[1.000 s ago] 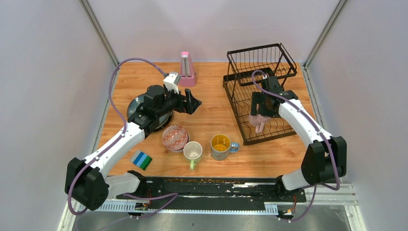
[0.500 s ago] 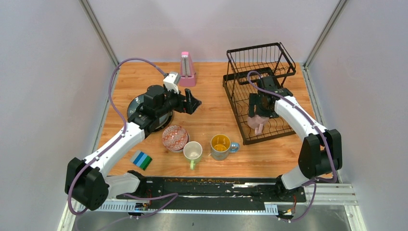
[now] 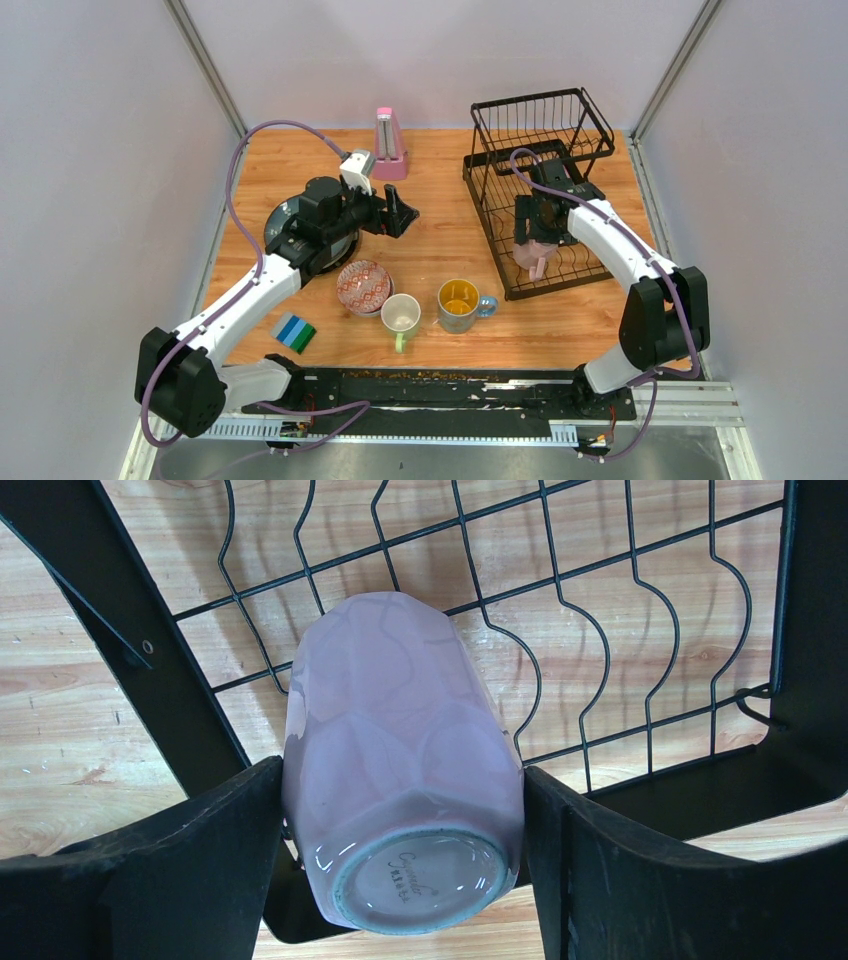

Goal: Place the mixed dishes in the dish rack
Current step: Turn the cup upside down in the dish rack.

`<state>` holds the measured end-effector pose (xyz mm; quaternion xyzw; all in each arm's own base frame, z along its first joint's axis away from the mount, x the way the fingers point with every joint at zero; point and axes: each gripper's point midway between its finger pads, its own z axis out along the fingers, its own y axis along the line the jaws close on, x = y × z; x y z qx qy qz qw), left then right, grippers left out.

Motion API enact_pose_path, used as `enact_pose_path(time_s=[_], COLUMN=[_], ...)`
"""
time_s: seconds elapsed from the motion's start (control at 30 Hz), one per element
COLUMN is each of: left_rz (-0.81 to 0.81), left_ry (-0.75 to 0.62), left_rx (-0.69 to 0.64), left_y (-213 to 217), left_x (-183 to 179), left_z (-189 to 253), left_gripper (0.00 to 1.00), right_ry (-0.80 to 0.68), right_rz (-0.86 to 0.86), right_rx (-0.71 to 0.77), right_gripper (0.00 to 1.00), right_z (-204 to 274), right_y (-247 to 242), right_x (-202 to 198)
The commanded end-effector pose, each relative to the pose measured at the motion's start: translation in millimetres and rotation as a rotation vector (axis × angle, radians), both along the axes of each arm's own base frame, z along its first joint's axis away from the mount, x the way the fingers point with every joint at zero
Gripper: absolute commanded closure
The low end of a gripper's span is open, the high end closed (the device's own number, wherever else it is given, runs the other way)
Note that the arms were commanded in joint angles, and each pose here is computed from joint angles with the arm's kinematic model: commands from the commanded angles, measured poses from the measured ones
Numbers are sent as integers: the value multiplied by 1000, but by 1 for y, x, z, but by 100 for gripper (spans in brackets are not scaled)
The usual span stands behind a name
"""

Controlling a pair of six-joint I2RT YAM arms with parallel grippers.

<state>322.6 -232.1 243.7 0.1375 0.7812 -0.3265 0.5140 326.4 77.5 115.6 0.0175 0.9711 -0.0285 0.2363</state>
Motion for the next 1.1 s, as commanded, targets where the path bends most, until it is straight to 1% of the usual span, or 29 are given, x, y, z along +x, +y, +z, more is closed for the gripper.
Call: enact_pose_path(time_s=[0.0, 0.27, 0.4, 0.5, 0.7, 0.8, 0.9, 1.07], left_rz=[-11, -19, -25, -26, -25, -26, -21, -16], left_ry=[-39, -34, -29, -25, -26, -28, -34, -53], left_rx=[-2, -8, -10, -14, -17, -18, -20, -28], left_y=[1, 0, -1, -1, -1, -1, -1, 0], left_x=[-1, -2, -4, -5, -5, -4, -4, -4], left_z=[8, 7, 6, 6, 6, 7, 8, 11], left_gripper=[0, 0, 0, 0, 0, 0, 0, 0], right_ry=[-103, -113, -116, -121, -135, -165, -239, -407], right_rz=[9, 5, 7, 4, 1, -21, -29, -21], right_rx=[14, 36, 48, 53, 61, 81, 136, 238], right_gripper=[24, 16, 5, 3, 3, 7, 12, 12], right_z=[28, 29, 28, 29, 32, 39, 51, 78], right_y=[3, 5, 7, 7, 7, 7, 10, 14], right_x=[13, 9, 7, 7, 6, 3, -1, -11])
